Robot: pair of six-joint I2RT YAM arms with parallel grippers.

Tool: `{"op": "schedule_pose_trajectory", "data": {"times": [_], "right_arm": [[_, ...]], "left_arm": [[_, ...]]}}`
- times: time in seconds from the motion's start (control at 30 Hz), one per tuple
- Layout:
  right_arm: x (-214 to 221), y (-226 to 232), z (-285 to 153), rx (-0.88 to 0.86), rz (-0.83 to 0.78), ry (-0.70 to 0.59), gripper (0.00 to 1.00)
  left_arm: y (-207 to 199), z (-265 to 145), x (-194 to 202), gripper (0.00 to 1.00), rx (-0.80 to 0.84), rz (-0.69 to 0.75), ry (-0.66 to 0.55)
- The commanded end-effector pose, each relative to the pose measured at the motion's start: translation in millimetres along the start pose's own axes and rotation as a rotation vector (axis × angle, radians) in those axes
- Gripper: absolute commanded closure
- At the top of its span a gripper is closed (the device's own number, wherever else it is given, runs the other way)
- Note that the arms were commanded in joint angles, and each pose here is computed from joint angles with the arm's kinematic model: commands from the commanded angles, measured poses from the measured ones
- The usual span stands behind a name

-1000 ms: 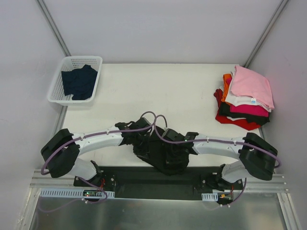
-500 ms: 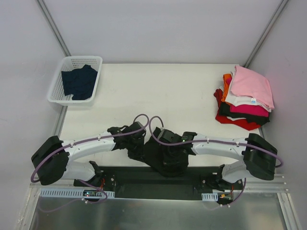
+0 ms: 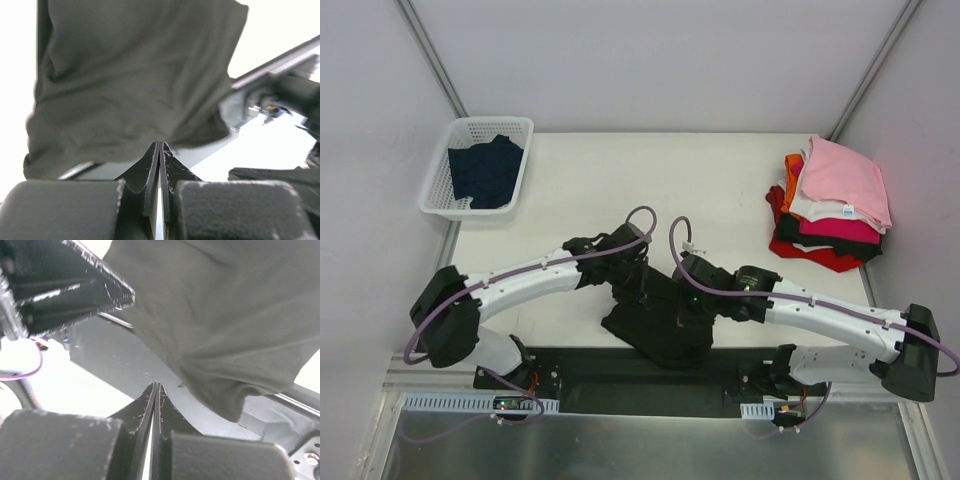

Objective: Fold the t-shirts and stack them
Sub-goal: Fold the long partially folded tshirt into a neat square

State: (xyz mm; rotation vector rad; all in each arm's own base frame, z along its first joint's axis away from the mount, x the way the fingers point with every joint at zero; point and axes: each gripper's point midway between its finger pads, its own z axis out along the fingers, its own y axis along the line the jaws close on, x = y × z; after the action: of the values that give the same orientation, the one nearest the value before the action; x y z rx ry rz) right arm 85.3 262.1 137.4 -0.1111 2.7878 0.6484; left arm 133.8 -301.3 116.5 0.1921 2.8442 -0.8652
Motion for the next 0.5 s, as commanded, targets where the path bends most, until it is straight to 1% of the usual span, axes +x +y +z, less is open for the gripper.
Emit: {"op": "schedule_pose_trajectory", "data": {"times": [0.0,0.07,0.13,0.3,0.47], "right_arm": [[8.5,-31.5,12.6,0.113,0.040,0.027,0.99],[8.5,-30.7,18.7,0.106,0.049,0.041,0.99],[6.9,-32.4,24.7,0.108,0.064,0.049,0.99],[9.8,-32.4,41.9,0.112,0.089,0.128,0.99],[6.6,-37.2,57.6,0.135,0.136,0.201,0.99]], "left_arm": [[7.8,21.1,-8.9,1.00,-0.080,0.073,0.038],[8.8,33.2,-11.6,1.00,-0.098,0.090,0.064],[1.7,37.3,-20.3,1.00,-0.093,0.109,0.057],[-4.3,53.1,-35.9,1.00,-0.094,0.099,0.074],[2.0,63.6,-44.5,1.00,-0.099,0.086,0.097]]}}
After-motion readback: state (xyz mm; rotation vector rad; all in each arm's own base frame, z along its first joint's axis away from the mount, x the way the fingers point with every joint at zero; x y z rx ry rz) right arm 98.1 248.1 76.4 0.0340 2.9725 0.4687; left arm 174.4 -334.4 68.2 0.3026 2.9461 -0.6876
